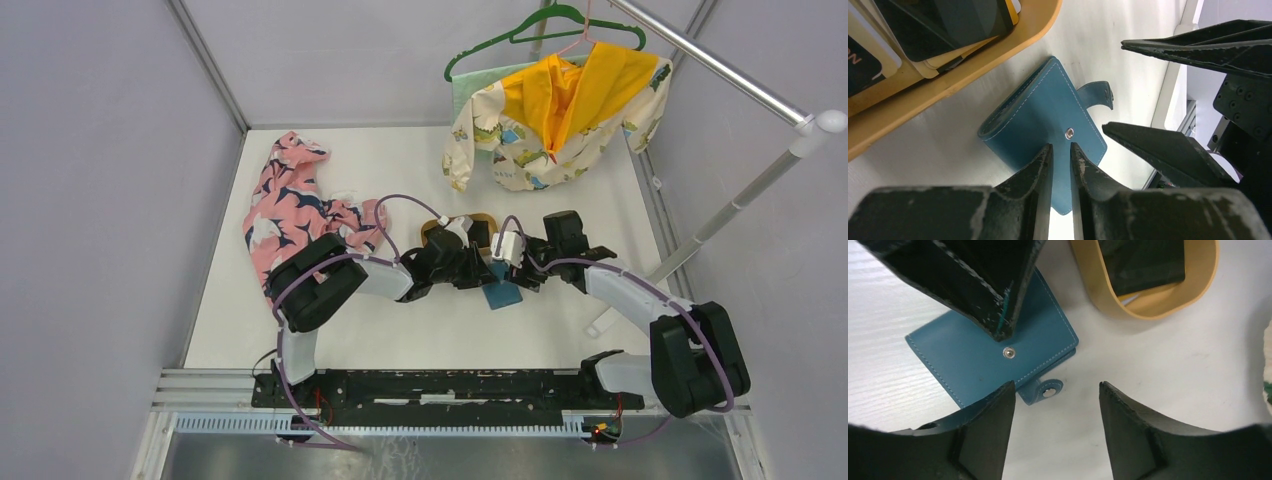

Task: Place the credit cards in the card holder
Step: Close the card holder at the center of the board.

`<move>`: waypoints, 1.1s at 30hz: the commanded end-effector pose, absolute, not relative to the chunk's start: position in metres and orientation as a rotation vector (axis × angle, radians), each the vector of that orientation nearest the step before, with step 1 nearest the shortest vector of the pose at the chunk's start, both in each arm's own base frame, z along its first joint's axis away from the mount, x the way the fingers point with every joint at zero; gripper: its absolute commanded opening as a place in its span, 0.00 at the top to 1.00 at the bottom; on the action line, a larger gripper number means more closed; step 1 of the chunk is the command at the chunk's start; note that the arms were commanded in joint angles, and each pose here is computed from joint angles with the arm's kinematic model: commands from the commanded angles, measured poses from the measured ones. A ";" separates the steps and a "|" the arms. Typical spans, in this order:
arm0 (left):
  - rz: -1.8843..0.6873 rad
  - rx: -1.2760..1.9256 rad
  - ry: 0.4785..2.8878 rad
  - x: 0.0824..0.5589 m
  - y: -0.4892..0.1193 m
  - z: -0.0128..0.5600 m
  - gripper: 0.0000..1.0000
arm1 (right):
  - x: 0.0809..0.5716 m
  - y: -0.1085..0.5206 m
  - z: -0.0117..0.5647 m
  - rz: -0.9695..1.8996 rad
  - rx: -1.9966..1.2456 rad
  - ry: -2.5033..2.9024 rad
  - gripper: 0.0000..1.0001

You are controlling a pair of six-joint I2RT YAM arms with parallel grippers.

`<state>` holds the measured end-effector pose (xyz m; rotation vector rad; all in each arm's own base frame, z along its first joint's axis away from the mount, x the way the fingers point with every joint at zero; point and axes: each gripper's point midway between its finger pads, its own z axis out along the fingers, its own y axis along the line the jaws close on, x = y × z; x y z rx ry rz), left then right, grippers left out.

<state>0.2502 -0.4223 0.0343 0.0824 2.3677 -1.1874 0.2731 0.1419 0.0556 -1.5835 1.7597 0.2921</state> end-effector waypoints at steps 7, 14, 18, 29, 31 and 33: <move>-1.095 0.086 2.367 0.252 -0.419 0.031 0.75 | 0.294 0.142 0.070 0.213 -1.522 1.797 0.62; -1.098 0.069 2.365 0.245 -0.416 0.034 0.75 | 0.297 0.149 0.071 0.223 -1.497 1.798 0.88; -1.095 0.061 2.355 0.241 -0.413 0.039 0.75 | 0.296 0.154 0.072 0.237 -1.499 1.788 0.94; -1.098 0.059 2.348 0.243 -0.419 0.040 0.74 | 0.292 0.161 0.082 0.337 -1.395 1.885 0.47; -1.097 0.053 2.344 0.244 -0.419 0.041 0.74 | 0.296 0.155 0.079 0.295 -1.359 1.939 0.47; -1.091 0.041 2.344 0.244 -0.418 0.041 0.74 | 0.297 0.149 0.075 0.263 -1.345 1.977 0.46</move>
